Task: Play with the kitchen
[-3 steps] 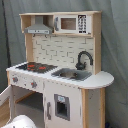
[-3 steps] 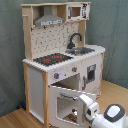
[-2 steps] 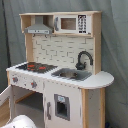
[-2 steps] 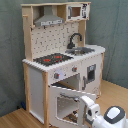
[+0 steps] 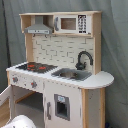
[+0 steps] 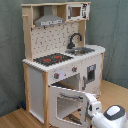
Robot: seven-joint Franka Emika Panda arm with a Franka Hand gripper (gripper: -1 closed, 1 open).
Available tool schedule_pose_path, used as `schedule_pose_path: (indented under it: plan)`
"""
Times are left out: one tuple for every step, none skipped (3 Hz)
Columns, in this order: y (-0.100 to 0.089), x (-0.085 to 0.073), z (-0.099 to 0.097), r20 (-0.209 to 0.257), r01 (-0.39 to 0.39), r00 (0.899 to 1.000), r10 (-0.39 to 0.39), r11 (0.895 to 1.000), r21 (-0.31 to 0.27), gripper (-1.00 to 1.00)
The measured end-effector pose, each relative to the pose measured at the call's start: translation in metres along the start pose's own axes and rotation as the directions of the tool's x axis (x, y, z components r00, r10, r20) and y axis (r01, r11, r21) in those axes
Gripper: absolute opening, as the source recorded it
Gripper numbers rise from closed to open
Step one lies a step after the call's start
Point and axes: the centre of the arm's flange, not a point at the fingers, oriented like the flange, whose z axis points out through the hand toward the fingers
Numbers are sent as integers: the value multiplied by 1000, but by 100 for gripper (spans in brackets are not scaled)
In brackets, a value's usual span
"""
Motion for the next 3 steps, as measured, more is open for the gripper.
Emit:
schedule_pose_path:
  plan:
    - [18,-13,-3,46,-10,999,12,999,-53,100]
    - [39,-27,-2,67,0,998,8,994,-113,100]
    - [64,-38,28,91,24,996,-9,985,-170,100]
